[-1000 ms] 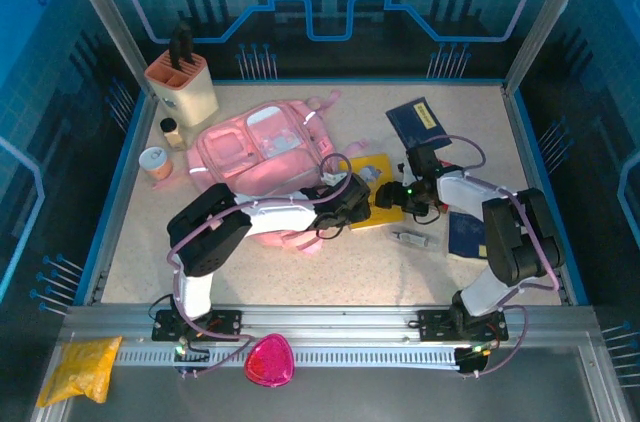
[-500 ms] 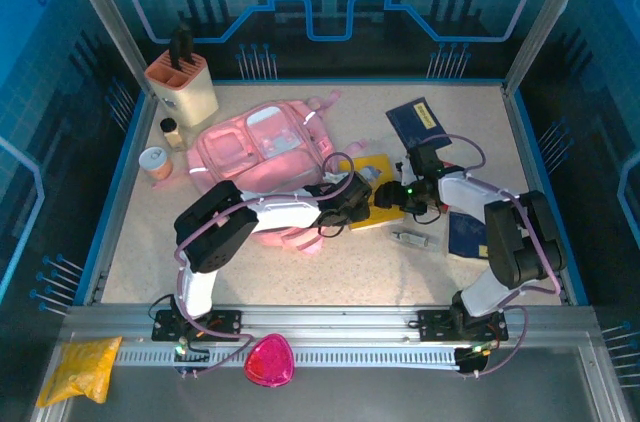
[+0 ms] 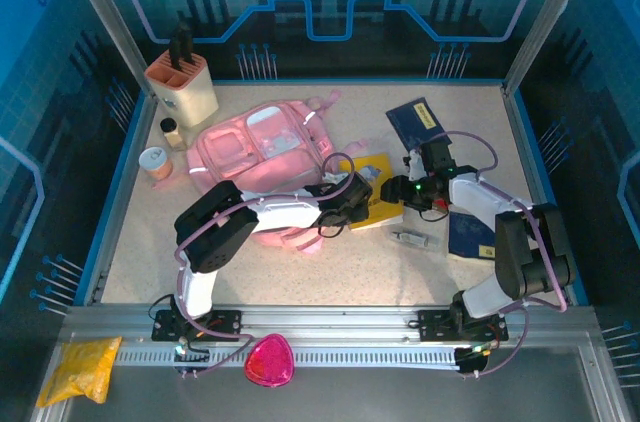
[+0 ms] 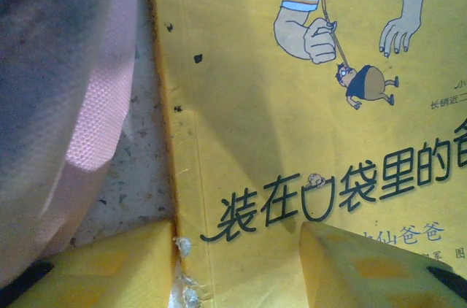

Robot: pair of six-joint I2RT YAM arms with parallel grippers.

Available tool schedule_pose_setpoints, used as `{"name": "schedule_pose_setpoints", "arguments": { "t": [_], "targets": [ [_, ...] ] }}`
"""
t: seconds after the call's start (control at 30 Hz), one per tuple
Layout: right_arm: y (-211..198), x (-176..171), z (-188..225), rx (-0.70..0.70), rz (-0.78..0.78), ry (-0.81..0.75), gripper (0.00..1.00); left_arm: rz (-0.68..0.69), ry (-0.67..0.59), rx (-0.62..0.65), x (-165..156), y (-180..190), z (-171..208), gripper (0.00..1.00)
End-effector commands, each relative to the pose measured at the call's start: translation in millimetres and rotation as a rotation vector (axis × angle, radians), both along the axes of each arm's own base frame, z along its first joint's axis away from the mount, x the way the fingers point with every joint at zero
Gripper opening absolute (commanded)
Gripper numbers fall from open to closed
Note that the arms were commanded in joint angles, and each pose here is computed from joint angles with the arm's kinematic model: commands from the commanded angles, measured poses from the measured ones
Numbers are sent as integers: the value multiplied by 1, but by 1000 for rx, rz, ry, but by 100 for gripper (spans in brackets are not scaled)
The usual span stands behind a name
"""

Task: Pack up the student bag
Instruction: Pick up the book from the center of the table.

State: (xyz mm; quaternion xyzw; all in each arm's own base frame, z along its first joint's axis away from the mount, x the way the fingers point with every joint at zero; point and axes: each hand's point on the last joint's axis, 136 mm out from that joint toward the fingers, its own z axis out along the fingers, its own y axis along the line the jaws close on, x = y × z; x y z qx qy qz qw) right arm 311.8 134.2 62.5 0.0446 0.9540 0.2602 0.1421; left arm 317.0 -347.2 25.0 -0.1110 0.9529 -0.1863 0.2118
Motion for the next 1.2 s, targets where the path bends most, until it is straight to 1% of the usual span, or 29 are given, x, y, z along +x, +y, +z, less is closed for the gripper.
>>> {"name": "schedule_pose_setpoints", "arguments": {
  "t": [0.0, 0.07, 0.23, 0.37, 0.57, 0.83, 0.93, 1.17],
  "targets": [
    [-1, -6, -1, 11, 3, 25, 61, -6, 23, 74, -1, 11, -13, 48],
    [-6, -5, -8, -18, -15, 35, 62, -8, 24, 73, -1, 11, -13, 48],
    [-9, -5, -27, -37, -29, 75, 62, -4, 18, 81, -1, 12, -11, 48],
    [-21, -4, -41, -108, -63, 90, 64, -6, 14, 75, -1, 11, -10, 48],
    [-22, -2, -47, -138, -64, 102, 68, -7, 13, 70, 0, 10, -8, 48],
    [-2, -3, -28, -32, -23, 89, 61, -7, 14, 81, 0, 11, -9, 48],
    [1, -3, -19, -9, -18, 78, 60, -5, 14, 88, -1, 13, -10, 47],
    [4, -4, -5, 35, -12, 60, 54, -5, 13, 89, -1, 13, -10, 47]
  ]
}}
